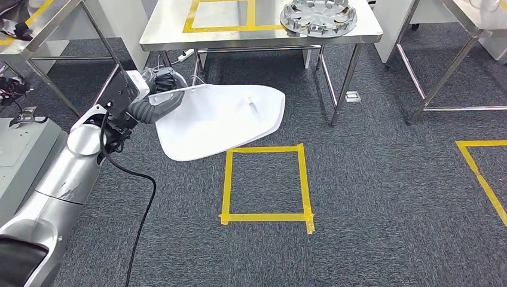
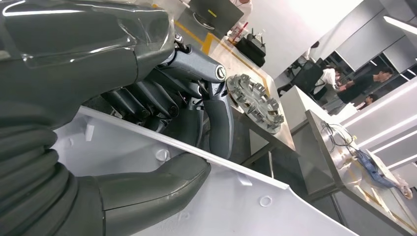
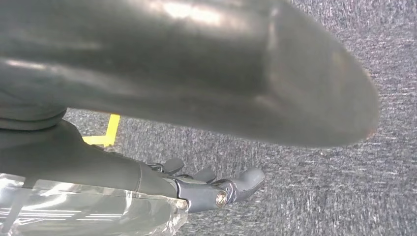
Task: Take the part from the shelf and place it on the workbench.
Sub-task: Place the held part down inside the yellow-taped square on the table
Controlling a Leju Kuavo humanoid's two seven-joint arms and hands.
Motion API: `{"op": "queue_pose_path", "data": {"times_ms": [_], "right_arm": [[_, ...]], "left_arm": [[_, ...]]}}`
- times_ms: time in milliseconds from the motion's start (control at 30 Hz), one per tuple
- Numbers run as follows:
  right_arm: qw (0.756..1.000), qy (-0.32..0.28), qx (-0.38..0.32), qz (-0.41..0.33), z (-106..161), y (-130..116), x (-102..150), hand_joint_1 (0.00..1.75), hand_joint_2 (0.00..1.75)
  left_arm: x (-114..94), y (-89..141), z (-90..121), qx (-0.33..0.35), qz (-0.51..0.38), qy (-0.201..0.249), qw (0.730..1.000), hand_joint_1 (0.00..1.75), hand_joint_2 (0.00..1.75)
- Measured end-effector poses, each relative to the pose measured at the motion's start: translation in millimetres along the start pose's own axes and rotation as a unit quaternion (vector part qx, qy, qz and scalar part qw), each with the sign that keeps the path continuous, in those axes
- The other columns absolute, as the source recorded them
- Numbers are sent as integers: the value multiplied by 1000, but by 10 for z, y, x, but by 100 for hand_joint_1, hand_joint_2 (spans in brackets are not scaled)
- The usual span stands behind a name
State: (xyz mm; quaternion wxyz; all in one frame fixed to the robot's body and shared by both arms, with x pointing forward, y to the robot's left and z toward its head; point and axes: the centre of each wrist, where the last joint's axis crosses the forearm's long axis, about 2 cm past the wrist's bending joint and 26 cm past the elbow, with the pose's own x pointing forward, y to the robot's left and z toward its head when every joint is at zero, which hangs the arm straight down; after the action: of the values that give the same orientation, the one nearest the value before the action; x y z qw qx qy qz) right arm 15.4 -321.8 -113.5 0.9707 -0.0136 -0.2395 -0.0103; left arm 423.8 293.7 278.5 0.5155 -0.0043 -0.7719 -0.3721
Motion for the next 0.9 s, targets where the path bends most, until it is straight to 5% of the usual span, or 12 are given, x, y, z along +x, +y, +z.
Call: {"op": "queue_pose_path", "data": {"times_ms": [900], "right_arm": [[1000,0,8,-11,-27,-5,61,0,0]], "left_arm": [[37,-35,-45,-11,5,-6,1000,175,175]]}}
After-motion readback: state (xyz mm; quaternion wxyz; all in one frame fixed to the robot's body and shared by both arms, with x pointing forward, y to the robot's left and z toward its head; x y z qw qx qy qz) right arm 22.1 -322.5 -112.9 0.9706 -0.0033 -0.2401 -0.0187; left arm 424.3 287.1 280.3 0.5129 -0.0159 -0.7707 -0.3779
